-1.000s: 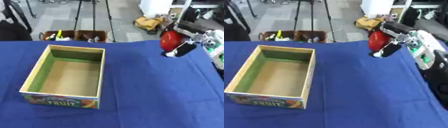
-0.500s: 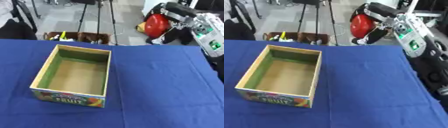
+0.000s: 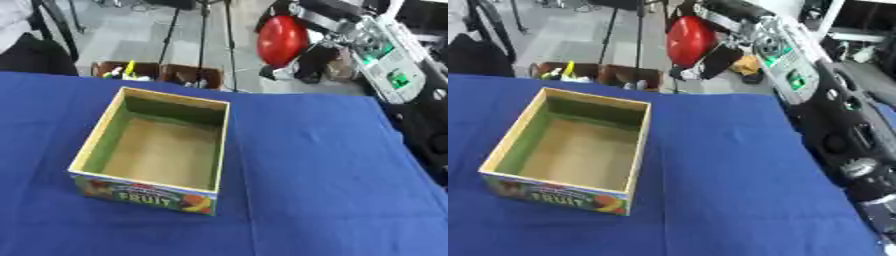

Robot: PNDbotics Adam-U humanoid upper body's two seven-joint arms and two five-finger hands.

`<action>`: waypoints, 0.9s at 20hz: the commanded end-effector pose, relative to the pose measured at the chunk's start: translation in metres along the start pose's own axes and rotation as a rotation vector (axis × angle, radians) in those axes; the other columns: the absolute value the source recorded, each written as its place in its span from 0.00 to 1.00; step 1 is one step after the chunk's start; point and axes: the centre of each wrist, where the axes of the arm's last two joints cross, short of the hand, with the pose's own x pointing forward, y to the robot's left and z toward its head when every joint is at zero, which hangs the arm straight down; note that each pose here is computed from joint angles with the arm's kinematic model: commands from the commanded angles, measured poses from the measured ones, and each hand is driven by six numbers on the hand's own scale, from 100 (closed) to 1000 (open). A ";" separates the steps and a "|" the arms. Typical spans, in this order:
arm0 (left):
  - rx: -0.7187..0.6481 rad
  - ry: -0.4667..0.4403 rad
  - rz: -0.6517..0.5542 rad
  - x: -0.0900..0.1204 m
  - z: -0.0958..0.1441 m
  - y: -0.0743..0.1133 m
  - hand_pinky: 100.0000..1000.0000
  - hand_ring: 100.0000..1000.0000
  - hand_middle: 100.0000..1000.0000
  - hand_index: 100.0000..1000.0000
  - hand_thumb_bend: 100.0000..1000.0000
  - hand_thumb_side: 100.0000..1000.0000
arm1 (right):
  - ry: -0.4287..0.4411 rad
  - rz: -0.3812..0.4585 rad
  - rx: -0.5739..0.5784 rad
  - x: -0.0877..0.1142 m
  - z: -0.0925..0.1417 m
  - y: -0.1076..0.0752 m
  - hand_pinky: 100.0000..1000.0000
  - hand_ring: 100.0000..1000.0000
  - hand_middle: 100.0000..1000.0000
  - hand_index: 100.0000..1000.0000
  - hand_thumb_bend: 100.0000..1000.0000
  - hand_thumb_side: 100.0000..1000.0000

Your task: Pick up objects on the table and place them in the box.

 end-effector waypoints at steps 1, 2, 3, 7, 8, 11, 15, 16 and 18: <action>-0.012 -0.037 -0.020 0.009 -0.006 0.004 0.28 0.33 0.40 0.53 0.00 0.85 | -0.023 0.024 -0.015 0.005 -0.008 -0.012 0.31 0.47 0.35 0.42 0.00 0.17; -0.013 -0.039 -0.021 0.010 -0.007 0.004 0.28 0.33 0.40 0.53 0.00 0.85 | -0.032 0.027 -0.014 0.007 -0.011 -0.012 0.31 0.47 0.35 0.42 0.00 0.17; -0.014 -0.042 -0.020 0.010 -0.008 0.003 0.28 0.33 0.40 0.53 0.00 0.85 | -0.045 0.030 -0.013 0.009 -0.013 -0.011 0.31 0.46 0.34 0.43 0.00 0.17; -0.018 -0.053 -0.019 0.011 -0.011 0.002 0.28 0.33 0.39 0.53 0.00 0.85 | -0.083 0.047 -0.001 0.015 -0.024 -0.008 0.31 0.47 0.35 0.42 0.00 0.19; -0.018 -0.057 -0.017 0.012 -0.011 0.002 0.28 0.33 0.39 0.53 0.00 0.85 | -0.090 0.050 0.003 0.017 -0.027 -0.006 0.31 0.47 0.34 0.42 0.00 0.19; -0.019 -0.066 -0.014 0.012 -0.013 0.001 0.28 0.33 0.39 0.53 0.00 0.85 | -0.095 0.059 0.024 0.019 -0.035 0.000 0.31 0.47 0.35 0.42 0.00 0.19; -0.019 -0.067 -0.013 0.013 -0.013 0.001 0.28 0.33 0.39 0.53 0.00 0.85 | -0.095 0.070 0.028 0.018 -0.037 0.004 0.31 0.47 0.34 0.41 0.00 0.19; -0.018 -0.064 -0.013 0.012 -0.012 0.000 0.28 0.33 0.39 0.53 0.00 0.85 | -0.092 0.066 0.037 0.019 -0.040 0.007 0.31 0.47 0.34 0.41 0.00 0.19; -0.018 -0.061 -0.012 0.012 -0.012 0.000 0.28 0.33 0.39 0.53 0.00 0.85 | -0.089 0.048 0.055 0.025 -0.051 0.016 0.31 0.47 0.34 0.41 0.00 0.19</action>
